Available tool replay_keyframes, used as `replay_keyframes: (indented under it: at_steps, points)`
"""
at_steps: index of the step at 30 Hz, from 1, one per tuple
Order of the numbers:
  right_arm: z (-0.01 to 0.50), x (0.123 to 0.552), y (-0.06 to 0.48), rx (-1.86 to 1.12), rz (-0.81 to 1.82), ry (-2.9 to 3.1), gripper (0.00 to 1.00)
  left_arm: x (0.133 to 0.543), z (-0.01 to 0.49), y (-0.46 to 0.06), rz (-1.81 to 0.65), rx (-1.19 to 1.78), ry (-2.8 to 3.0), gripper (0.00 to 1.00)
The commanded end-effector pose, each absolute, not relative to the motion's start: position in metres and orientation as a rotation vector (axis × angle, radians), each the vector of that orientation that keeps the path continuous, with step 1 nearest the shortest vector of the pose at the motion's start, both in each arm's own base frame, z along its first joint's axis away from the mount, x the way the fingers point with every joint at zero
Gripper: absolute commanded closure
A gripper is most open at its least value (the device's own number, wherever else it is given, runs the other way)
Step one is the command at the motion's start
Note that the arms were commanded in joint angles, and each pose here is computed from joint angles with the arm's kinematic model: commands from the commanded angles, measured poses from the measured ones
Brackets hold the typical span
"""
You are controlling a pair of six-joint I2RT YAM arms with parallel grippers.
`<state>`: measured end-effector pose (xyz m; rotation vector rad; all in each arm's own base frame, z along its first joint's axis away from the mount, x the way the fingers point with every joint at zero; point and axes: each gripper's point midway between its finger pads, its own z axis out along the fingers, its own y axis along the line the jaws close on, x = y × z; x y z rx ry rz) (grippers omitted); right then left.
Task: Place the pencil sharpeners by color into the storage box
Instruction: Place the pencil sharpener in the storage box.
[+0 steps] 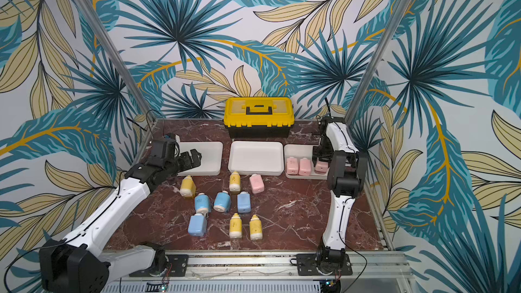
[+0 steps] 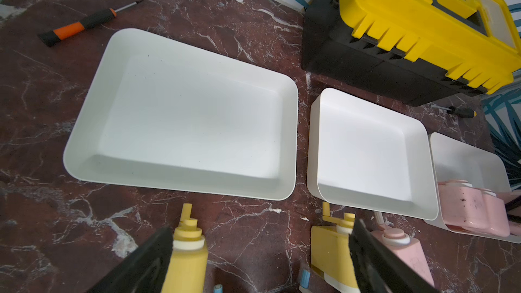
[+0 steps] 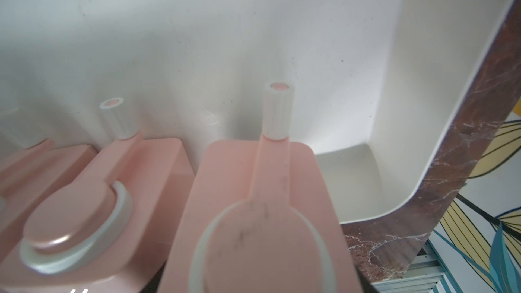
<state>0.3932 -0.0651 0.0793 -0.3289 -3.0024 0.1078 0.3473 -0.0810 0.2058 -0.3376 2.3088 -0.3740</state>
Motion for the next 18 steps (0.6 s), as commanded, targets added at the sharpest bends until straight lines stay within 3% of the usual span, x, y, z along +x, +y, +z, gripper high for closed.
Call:
replay_keyframes:
  at_steps: [1,18]
  points:
    - [0.069,0.386,-0.063,-0.291,0.081,-2.950,0.57,0.351,0.215,-0.081,-0.358,-0.307,2.288,0.01]
    - [0.051,0.380,-0.052,-0.245,0.032,-2.904,0.57,0.352,0.216,-0.081,-0.371,-0.323,2.286,0.01]
